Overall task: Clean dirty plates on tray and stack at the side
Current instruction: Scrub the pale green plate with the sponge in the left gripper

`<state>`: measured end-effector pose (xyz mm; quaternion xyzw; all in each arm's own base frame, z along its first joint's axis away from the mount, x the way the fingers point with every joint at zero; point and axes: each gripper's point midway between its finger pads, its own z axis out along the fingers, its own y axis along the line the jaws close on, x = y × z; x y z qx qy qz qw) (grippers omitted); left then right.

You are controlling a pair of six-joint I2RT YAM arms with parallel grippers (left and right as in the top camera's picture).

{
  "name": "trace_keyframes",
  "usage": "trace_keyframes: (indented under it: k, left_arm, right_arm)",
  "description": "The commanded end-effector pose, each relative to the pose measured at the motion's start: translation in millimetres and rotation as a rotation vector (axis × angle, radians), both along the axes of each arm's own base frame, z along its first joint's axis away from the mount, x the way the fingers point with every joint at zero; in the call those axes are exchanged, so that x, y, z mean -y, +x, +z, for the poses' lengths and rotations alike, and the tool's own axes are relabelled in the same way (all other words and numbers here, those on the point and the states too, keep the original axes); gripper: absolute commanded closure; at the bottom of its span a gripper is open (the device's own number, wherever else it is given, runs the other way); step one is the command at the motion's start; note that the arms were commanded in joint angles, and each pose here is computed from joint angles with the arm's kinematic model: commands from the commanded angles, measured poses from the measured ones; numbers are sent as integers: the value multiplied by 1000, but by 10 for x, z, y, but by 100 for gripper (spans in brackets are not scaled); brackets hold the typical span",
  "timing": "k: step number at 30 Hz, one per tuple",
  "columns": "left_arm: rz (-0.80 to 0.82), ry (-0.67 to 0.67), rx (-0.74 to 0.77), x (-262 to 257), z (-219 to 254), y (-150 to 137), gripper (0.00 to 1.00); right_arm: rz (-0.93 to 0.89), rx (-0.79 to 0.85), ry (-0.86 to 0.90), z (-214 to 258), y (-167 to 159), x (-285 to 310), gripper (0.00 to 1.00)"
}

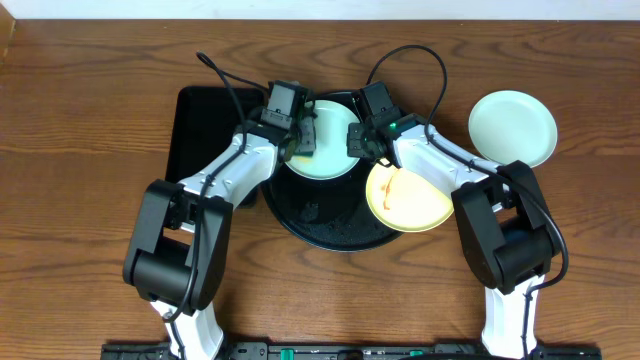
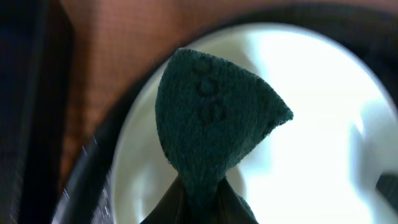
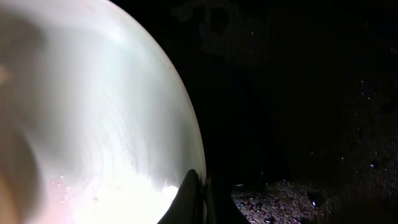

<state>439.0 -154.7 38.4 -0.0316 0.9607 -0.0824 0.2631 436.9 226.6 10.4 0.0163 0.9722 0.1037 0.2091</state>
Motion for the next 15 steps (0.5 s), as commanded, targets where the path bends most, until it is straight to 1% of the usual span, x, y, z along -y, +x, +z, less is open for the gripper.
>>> trace_keyframes:
  k: [1,4,7,11,15]
  left_arm:
    - [14,-23,-91,85,-178,-219,92]
    - [52,-35,-136,115,-220,-325,92]
    - [89,-80,-169,207,-235,-397,92]
    - [70,-168,-196,427,-209,-453,92]
    - [122,-211,-205,488,-195,-455,92]
  right_arm:
    - [32,-27,-40,-125,-67,16,99]
    - [32,-26,-40,-124,-66,16,99]
    - [33,-27,-40,-125,-67,14,99]
    - [33,-26,-40,-124,-68,12,99]
    - [33,-26,-40,-124,-67,14,99]
